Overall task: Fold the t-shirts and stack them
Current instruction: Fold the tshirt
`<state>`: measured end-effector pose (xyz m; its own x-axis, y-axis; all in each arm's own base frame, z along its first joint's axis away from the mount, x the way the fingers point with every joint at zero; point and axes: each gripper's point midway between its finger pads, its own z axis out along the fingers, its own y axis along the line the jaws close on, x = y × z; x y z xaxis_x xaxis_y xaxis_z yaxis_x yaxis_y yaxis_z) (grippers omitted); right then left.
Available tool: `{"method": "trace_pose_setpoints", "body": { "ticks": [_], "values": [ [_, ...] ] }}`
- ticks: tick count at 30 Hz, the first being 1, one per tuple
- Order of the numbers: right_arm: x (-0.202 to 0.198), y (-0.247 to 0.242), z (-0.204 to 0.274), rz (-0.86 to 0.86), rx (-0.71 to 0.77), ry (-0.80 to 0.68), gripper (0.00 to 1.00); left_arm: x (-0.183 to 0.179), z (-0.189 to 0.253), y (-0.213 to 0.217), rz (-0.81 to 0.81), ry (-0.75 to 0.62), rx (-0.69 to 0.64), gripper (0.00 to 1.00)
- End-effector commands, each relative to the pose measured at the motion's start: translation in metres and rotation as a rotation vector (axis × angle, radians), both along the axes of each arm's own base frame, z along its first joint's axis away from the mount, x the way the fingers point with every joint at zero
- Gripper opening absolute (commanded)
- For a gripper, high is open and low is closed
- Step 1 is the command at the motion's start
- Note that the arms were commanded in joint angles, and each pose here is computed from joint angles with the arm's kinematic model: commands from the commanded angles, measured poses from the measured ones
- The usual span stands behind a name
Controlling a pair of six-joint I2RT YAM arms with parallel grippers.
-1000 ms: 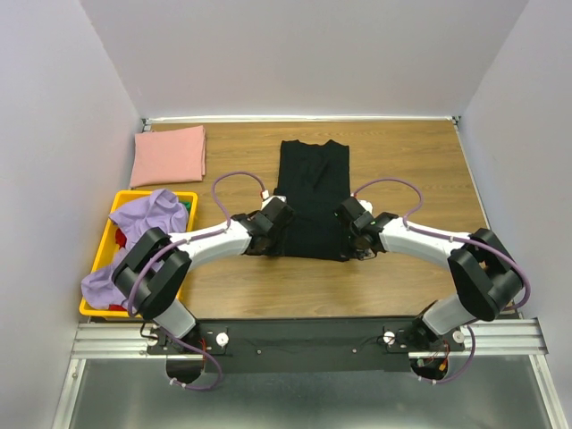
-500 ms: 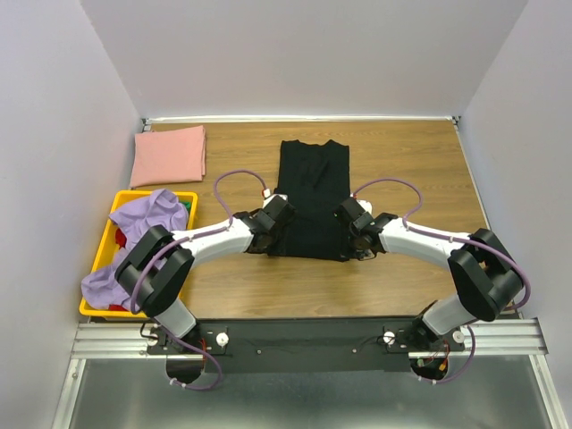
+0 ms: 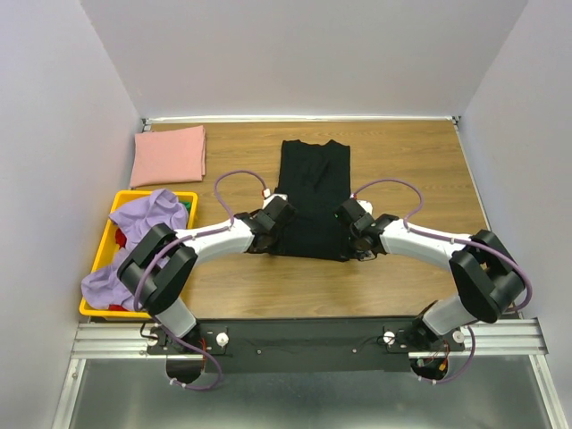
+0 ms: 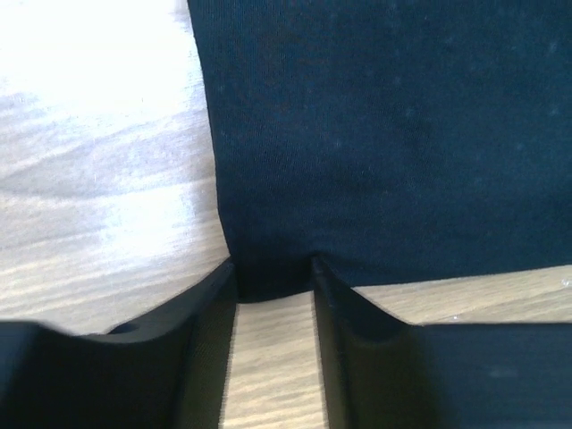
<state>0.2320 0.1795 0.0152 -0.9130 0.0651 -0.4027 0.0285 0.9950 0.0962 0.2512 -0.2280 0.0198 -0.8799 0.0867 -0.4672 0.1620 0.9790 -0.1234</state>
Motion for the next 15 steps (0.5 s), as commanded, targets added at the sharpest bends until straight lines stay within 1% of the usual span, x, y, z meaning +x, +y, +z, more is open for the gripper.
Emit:
{"method": "trace_pose_setpoints", "body": {
  "ticks": [1, 2, 3, 4, 5, 9, 11, 12, 15],
  "values": [
    [-0.036, -0.041, -0.027, 0.017, -0.181, 0.119, 0.03, -0.027, -0.038, 0.024, 0.0, 0.123, 0.095, 0.28],
    [-0.036, -0.042, -0.027, 0.02, -0.182, 0.119, 0.03, -0.028, -0.038, 0.025, 0.002, 0.125, 0.099, 0.28],
    [-0.036, -0.041, -0.027, 0.024, -0.182, 0.122, 0.04, -0.029, -0.038, 0.026, 0.004, 0.127, 0.101, 0.16],
    [-0.036, -0.04, -0.027, 0.028, -0.178, 0.123, 0.01, -0.03, -0.035, 0.026, 0.007, 0.129, 0.1, 0.02],
    [-0.036, -0.039, -0.027, 0.034, -0.174, 0.127, 0.01, -0.031, -0.034, 0.026, 0.005, 0.13, 0.099, 0.0],
    [-0.041, -0.025, -0.017, 0.082, -0.127, 0.142, 0.01, -0.048, -0.029, 0.024, -0.023, 0.16, 0.088, 0.0],
    [-0.048, -0.024, -0.01, 0.094, -0.133, 0.165, 0.01, -0.068, -0.026, 0.023, -0.038, 0.185, 0.088, 0.0],
    [-0.059, -0.025, -0.006, 0.111, -0.142, 0.192, 0.01, -0.086, -0.024, 0.019, -0.077, 0.195, 0.081, 0.0],
    [-0.091, -0.019, -0.001, 0.152, -0.138, 0.26, 0.01, -0.122, -0.02, 0.019, -0.075, 0.246, 0.066, 0.0]
  ]
}}
